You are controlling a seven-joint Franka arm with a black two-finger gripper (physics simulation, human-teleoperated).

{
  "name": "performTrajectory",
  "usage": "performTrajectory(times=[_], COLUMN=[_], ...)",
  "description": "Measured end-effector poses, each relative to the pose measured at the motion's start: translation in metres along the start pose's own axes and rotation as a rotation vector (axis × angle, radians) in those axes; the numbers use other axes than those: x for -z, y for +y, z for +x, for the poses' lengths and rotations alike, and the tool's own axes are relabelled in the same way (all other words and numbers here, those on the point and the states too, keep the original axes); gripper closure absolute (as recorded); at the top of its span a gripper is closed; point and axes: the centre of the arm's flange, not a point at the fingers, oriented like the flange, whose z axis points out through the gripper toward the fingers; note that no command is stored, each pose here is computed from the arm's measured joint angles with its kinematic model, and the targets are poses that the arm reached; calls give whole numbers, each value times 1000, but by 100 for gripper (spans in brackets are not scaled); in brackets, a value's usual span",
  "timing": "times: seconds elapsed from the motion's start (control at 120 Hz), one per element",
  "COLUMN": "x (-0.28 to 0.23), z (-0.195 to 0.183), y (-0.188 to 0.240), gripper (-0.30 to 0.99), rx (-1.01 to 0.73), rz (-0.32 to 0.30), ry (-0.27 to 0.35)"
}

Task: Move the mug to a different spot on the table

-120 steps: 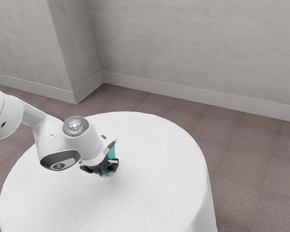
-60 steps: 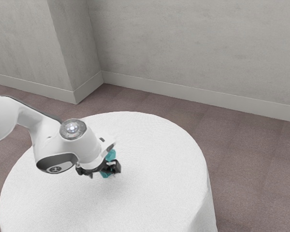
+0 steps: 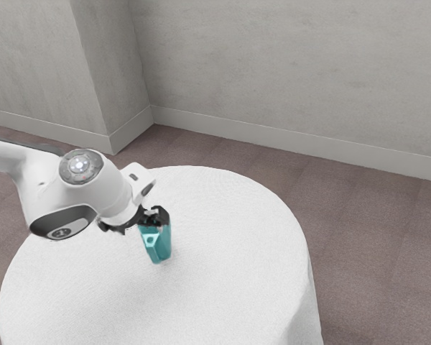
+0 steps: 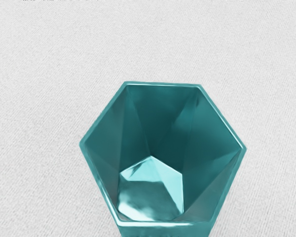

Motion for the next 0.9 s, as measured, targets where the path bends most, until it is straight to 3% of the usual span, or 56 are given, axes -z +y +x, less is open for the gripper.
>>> performTrajectory(times=[0.167, 0.308, 0.392, 0.525, 0.725, 0.9], x=[30, 61, 78, 105, 150, 161], z=[72, 144, 173, 189, 215, 218], y=[11, 28, 29, 26, 35, 28], gripper=[0, 0, 0, 0, 0, 0], rx=[163, 173, 95, -110, -417, -612], rz=[-18, -24, -17, -20, -69, -101], ry=[-64, -200, -278, -377, -412, -448])
